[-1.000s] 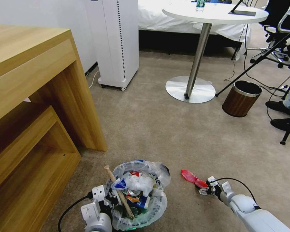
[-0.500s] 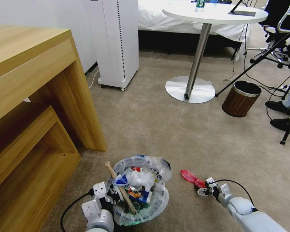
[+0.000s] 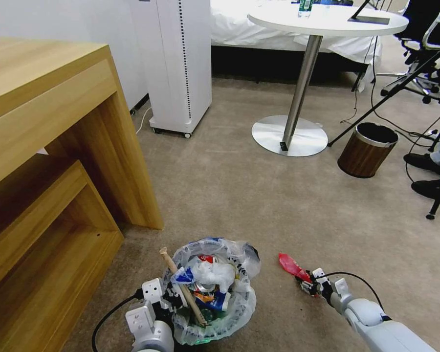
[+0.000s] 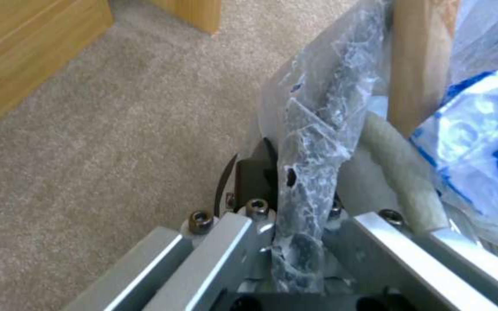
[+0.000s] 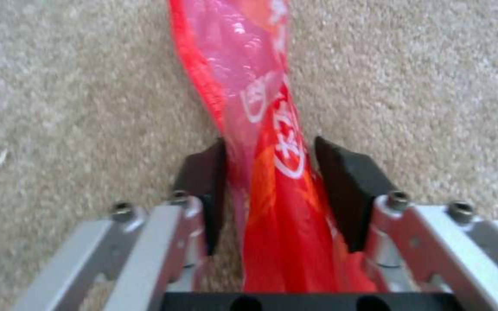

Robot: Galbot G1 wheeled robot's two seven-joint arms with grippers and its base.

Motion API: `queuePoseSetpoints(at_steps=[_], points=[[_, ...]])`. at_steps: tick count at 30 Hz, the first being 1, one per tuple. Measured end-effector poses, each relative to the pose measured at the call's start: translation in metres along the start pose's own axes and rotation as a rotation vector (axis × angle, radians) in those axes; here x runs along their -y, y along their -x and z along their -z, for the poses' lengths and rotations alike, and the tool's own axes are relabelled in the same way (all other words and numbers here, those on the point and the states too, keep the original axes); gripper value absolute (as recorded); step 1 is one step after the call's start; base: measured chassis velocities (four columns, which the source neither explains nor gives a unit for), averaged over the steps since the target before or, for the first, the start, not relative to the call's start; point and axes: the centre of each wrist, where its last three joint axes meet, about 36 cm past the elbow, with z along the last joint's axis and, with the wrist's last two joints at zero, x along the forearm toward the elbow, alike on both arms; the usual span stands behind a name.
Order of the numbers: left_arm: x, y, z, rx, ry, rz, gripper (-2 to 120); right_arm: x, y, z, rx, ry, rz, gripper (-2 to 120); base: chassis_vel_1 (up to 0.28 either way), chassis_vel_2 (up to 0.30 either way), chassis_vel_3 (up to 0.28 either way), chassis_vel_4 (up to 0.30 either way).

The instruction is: Pick up the trash bin and place the garbage on the floor into it.

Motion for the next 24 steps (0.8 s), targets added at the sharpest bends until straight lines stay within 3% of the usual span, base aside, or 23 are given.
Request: queuePoseSetpoints(at_steps=[9, 14, 17, 18, 21, 22, 24], points=[[-0.003, 0.003, 0.005, 0.013, -0.002, 0.001, 0, -0.003, 0.009, 0.016, 0.03, 0.01, 0.012, 3, 0.0, 0.0, 0.0, 0.0], [-0.002, 0.003, 0.004, 0.009, -0.002, -0.005, 0, -0.001, 0.005, 0.028, 0.068, 0.025, 0.008, 0, 0.0, 0.0, 0.0, 0.0], [-0.002, 0.004, 0.004, 0.011, 0.002, -0.009, 0, -0.001, -0.011, 0.069, 0.202, 0.067, 0.024, 0, 0.0, 0.0, 0.0, 0.0], [-0.002, 0.004, 0.004, 0.011, 0.002, -0.009, 0, -0.001, -0.011, 0.069, 0.202, 0.067, 0.024, 0, 0.0, 0.0, 0.0, 0.0], [-0.005, 0.004, 0.007, 0.013, 0.009, -0.018, 0, -0.001, -0.046, 0.127, 0.427, 0.121, 0.114, 0, 0.0, 0.0, 0.0, 0.0], [-0.005, 0.004, 0.007, 0.013, 0.009, -0.018, 0, -0.001, -0.046, 0.127, 0.427, 0.121, 0.114, 0, 0.0, 0.0, 0.0, 0.0], [-0.006, 0.005, 0.009, 0.013, 0.013, -0.018, 0, -0.017, -0.081, 0.176, 0.628, 0.133, 0.276, 0, 0.0, 0.0, 0.0, 0.0]])
